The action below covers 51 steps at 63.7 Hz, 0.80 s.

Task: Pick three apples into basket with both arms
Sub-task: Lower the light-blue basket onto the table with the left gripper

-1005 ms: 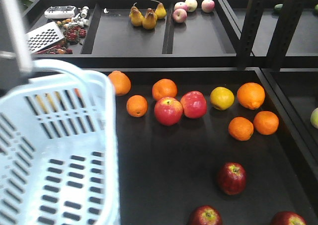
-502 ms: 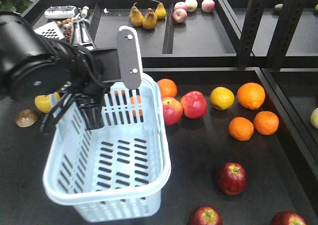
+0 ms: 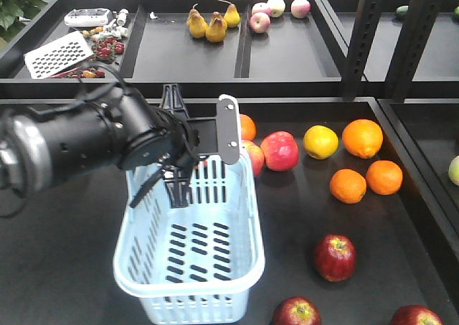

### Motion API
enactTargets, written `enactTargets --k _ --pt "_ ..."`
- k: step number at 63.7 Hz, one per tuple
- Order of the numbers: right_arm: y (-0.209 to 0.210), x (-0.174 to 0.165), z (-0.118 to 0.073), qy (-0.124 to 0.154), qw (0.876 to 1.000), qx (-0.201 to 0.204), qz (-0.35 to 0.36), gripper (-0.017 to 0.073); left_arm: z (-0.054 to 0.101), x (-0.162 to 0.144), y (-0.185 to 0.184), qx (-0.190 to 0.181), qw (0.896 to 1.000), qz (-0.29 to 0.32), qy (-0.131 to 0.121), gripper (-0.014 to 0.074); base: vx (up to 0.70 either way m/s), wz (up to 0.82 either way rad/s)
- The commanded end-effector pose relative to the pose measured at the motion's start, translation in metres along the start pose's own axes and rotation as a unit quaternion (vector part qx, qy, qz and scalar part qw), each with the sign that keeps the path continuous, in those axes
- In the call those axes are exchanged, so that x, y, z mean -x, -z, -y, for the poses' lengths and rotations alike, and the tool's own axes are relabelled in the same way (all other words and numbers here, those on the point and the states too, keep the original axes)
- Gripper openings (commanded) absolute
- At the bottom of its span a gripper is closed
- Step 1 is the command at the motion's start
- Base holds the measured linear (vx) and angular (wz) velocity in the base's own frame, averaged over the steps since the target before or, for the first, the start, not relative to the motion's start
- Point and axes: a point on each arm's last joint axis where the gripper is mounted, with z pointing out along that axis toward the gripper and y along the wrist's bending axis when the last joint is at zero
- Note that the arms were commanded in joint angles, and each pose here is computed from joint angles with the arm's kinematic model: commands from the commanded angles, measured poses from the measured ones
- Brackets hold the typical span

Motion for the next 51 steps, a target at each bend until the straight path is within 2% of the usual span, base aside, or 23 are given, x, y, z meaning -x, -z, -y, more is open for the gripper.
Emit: enactTargets --k 1,17,30,41,51 --pt "0.0 0.003 0.0 0.004 0.999 0.001 0.035 -0.0009 -0.016 0.011 0.013 0.049 0.997 0.055 0.02 -0.0006 0.0 0.0" --pt "0.0 0.003 0.0 0.004 0.999 0.001 0.035 -0.0009 -0.006 0.013 -0.011 0.03 0.998 0.046 0.014 -0.0004 0.0 0.0" --pt "0.0 0.003 0.0 0.004 0.999 0.001 0.035 -0.0009 -0.005 0.013 -0.015 0.027 0.999 0.044 0.014 0.002 0.0 0.0" --pt "0.0 0.003 0.0 0.004 0.999 0.001 0.035 -0.0009 -0.003 0.011 -0.015 0.019 0.999 0.032 0.014 0.0078 0.0 0.0" --pt "0.0 0.003 0.0 0.004 0.999 0.001 0.035 -0.0009 0.0 0.009 -0.013 -0.002 0.999 0.021 0.027 0.0187 0.0 0.0"
